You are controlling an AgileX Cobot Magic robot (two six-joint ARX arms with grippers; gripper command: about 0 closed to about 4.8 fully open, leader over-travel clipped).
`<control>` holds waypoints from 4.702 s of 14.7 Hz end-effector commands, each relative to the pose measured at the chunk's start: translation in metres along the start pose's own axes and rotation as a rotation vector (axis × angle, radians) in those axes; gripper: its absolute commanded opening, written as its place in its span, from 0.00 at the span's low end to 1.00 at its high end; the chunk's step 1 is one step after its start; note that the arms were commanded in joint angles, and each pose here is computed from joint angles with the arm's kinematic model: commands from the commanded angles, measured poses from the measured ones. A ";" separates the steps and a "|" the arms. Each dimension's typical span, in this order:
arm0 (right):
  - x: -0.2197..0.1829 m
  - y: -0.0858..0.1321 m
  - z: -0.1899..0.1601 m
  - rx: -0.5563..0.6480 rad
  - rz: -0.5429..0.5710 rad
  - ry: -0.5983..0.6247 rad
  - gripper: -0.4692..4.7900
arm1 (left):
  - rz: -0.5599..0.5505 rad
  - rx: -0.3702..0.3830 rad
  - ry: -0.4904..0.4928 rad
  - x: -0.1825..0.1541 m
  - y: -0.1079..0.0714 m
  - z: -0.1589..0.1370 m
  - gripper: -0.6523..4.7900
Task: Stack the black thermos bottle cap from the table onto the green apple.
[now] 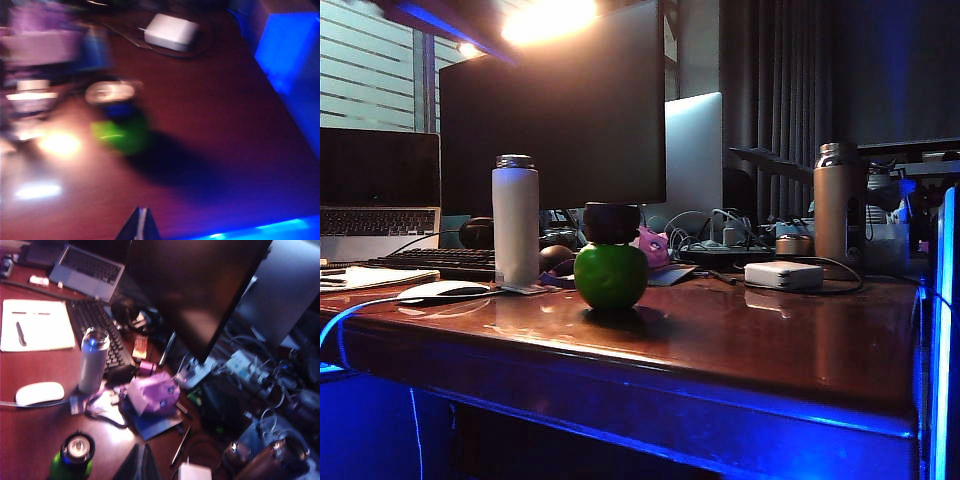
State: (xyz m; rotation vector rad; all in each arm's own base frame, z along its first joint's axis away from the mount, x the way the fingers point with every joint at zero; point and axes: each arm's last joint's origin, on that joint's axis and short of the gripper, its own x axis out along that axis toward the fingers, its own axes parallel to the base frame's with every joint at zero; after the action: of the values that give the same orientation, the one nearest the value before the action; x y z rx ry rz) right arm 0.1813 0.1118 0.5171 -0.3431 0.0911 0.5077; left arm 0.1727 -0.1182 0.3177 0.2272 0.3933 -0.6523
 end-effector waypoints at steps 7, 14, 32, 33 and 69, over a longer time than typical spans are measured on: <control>-0.024 0.019 -0.067 0.089 -0.014 -0.066 0.08 | 0.181 -0.115 -0.187 -0.114 -0.009 -0.096 0.11; -0.063 0.050 -0.180 0.153 -0.022 -0.094 0.08 | 0.115 -0.167 -0.175 -0.085 -0.013 -0.138 0.11; -0.044 0.095 -0.329 0.357 -0.044 0.161 0.09 | 0.090 -0.113 -0.104 -0.041 -0.016 -0.187 0.11; -0.046 0.096 -0.332 0.358 -0.045 0.153 0.09 | 0.089 -0.113 -0.104 -0.041 -0.016 -0.187 0.11; -0.056 0.098 -0.349 0.388 -0.089 -0.103 0.09 | 0.553 -0.265 -0.169 -0.063 0.021 -0.194 0.11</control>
State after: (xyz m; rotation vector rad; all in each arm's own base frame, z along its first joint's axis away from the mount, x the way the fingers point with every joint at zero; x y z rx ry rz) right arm 0.0844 0.0475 0.1694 0.0530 0.0901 0.4169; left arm 0.0858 -0.0046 0.1698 0.0135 0.2444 -0.0693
